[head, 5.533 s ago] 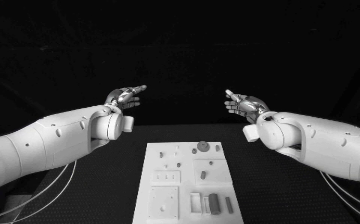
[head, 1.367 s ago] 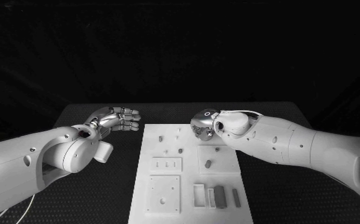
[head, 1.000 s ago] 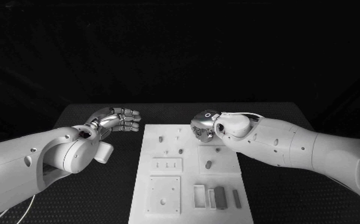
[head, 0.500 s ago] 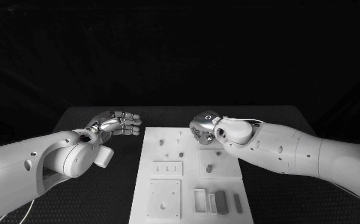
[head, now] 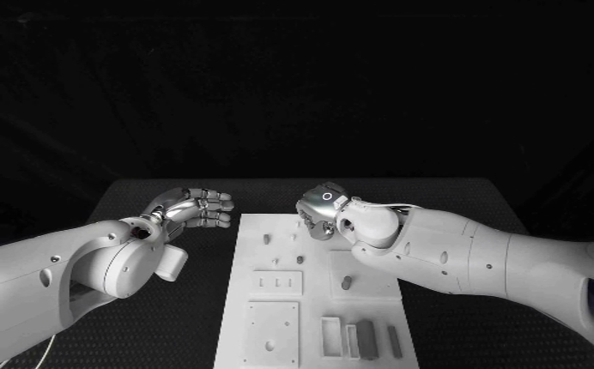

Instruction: Assemble the parts on the task board

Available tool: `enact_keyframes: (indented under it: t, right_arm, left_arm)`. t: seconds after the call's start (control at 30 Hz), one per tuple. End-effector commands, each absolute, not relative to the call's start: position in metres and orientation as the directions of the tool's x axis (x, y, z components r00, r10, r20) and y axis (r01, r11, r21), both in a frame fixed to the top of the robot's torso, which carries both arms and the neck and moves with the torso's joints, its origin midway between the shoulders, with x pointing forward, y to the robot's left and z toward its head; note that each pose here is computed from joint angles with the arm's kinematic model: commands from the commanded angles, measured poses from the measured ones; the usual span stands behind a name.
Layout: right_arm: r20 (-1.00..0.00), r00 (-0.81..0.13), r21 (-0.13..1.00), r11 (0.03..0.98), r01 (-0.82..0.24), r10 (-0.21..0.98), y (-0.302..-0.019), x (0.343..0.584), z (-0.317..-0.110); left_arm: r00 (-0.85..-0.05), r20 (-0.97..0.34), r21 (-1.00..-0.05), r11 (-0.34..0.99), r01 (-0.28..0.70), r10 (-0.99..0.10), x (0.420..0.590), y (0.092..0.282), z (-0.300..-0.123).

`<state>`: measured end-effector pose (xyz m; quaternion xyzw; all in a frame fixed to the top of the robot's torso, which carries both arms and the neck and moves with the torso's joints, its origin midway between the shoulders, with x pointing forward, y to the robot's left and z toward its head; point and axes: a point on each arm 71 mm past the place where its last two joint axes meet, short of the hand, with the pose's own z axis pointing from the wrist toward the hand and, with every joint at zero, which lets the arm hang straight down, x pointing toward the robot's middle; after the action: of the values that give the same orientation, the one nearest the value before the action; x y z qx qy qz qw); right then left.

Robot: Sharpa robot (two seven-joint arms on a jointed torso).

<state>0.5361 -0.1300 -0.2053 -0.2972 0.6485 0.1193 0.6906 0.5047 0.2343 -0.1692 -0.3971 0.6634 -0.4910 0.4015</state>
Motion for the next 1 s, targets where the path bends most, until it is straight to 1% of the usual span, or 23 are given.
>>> enact_keyframes:
  t: [0.03, 0.37, 1.0]
  right_arm:
    - [-0.956, 0.178, -0.291, 0.8, -0.525, -0.231, -0.125, 0.538, -0.204]
    - [-0.957, 0.18, -0.287, 0.809, -0.513, -0.226, -0.11, 0.543, -0.21]
    - [-0.959, 0.161, -0.285, 0.808, -0.516, -0.235, -0.106, 0.548, -0.219]
  left_arm:
    - [-0.376, -0.143, -0.973, 0.2, -0.119, -0.915, 0.505, 0.23, -0.166]
    - [-0.378, -0.143, -0.973, 0.201, -0.117, -0.915, 0.506, 0.228, -0.166]
    - [-0.383, -0.144, -0.974, 0.2, -0.11, -0.912, 0.507, 0.225, -0.163]
